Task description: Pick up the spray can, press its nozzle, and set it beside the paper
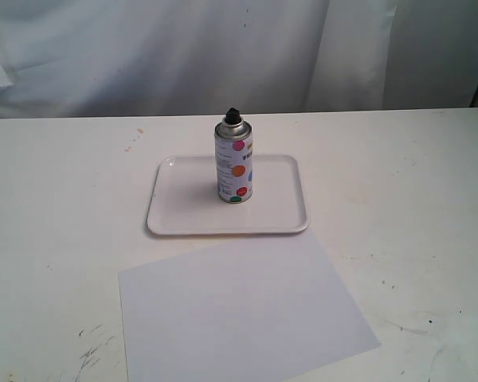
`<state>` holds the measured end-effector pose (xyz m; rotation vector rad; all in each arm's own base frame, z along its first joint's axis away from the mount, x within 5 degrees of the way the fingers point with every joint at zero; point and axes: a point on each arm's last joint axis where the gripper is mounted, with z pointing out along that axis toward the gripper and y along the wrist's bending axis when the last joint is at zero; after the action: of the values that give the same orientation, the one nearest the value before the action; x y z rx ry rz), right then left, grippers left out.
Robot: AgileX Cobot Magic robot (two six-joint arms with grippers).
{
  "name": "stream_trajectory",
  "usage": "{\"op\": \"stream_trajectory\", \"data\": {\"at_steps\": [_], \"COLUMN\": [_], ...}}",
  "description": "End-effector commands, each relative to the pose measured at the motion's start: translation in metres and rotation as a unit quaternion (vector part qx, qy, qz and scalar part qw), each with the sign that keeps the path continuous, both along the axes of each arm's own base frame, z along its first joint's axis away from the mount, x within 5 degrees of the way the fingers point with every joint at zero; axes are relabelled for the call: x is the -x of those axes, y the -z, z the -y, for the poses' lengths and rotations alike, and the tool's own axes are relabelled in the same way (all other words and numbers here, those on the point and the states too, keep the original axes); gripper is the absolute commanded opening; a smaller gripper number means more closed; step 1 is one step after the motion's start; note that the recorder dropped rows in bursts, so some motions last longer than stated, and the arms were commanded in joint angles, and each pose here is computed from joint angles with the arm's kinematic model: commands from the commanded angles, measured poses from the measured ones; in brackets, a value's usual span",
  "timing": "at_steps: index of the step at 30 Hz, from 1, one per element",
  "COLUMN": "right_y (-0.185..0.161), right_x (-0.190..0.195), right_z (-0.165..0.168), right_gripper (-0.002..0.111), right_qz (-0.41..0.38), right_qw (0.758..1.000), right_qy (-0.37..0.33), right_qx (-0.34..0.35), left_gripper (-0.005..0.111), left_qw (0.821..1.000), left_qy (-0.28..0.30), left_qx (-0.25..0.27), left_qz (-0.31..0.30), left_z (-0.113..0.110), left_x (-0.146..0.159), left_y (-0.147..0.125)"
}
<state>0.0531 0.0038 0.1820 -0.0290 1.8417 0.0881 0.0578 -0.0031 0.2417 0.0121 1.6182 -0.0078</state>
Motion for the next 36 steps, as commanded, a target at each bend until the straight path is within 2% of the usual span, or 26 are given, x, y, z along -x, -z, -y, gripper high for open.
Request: {"op": "stream_trajectory", "data": {"at_steps": [1,9,16,19,36], "right_y": [0.0,0.0,0.0,0.0,0.0], "right_x": [0.0,0.0,0.0,0.0,0.0], "right_z": [0.0,0.0,0.0,0.0,0.0], "right_gripper": [0.0,0.0,0.0,0.0,0.0], "right_qz": [0.006,0.006,0.006,0.006,0.006], "right_qw": [1.0,1.0,1.0,1.0,1.0], "right_qy": [0.003,0.003,0.003,0.003,0.003], "right_qx": [0.0,0.0,0.0,0.0,0.0], "left_gripper": [0.0,0.0,0.0,0.0,0.0], "left_qw": [0.999,0.999,0.999,0.998,0.997], "left_qy": [-0.019,-0.015,-0.009,-0.008,-0.009], "left_qx": [0.011,0.002,0.012,0.013,0.006], "left_qz": [-0.025,-0.044,-0.05,-0.066,-0.075], "left_z": [-0.003,-0.003,-0.003,-0.003,-0.003], "left_x": [0.003,0.004,0.004,0.003,0.003], "left_y": [0.016,0.04,0.043,0.053,0.054]}}
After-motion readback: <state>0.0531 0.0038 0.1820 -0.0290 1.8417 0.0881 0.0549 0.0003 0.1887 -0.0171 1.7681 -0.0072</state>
